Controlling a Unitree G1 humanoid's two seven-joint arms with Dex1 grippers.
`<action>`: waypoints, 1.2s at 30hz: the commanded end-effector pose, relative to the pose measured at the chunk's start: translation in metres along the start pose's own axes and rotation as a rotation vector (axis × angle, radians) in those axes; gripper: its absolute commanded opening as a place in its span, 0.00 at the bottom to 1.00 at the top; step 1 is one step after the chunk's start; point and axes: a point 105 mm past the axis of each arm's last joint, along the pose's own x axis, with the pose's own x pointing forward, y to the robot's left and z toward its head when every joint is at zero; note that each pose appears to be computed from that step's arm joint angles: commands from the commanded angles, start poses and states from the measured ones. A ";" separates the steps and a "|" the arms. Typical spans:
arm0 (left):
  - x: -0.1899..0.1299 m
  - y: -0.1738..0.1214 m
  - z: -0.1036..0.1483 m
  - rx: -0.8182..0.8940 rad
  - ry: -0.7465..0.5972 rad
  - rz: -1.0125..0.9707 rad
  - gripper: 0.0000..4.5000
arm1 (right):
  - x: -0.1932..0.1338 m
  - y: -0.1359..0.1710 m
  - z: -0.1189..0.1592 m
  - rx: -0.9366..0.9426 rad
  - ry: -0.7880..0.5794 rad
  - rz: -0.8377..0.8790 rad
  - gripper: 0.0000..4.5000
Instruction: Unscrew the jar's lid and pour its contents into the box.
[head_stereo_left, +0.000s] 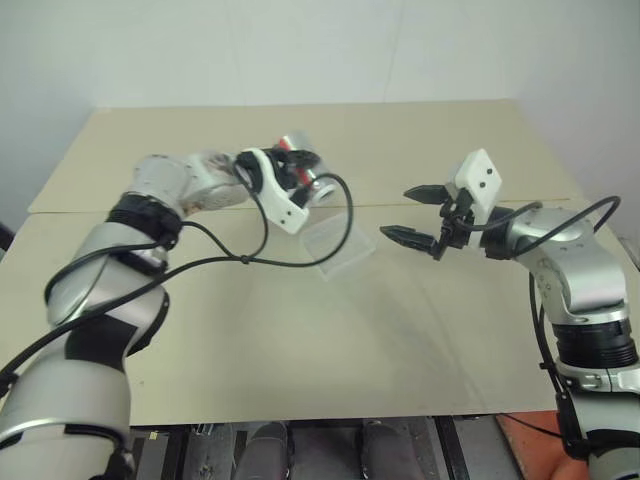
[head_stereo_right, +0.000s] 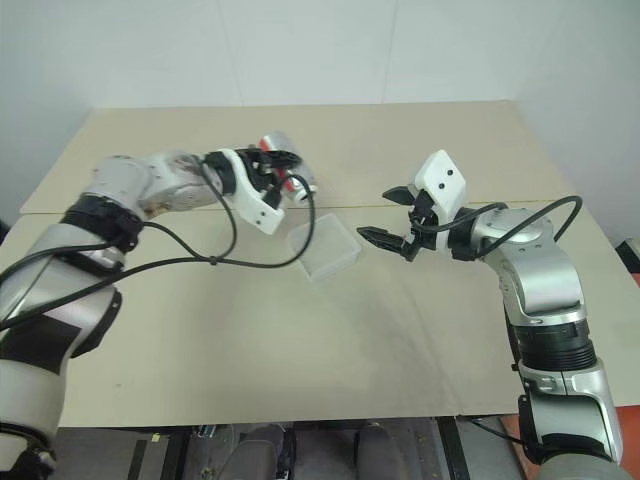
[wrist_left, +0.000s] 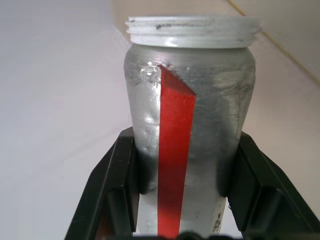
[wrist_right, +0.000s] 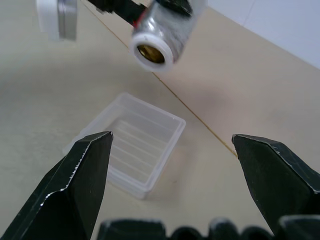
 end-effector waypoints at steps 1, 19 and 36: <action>0.006 0.017 0.001 0.094 -0.002 0.084 0.43 | -0.003 0.001 0.017 -0.039 -0.035 -0.017 0.99; 0.012 0.006 0.036 0.488 -0.203 0.191 0.43 | -0.003 0.010 0.023 -0.027 -0.053 0.000 0.99; -0.024 0.004 -0.021 -0.619 0.090 0.370 0.43 | -0.013 0.010 0.015 -0.012 -0.006 0.134 0.99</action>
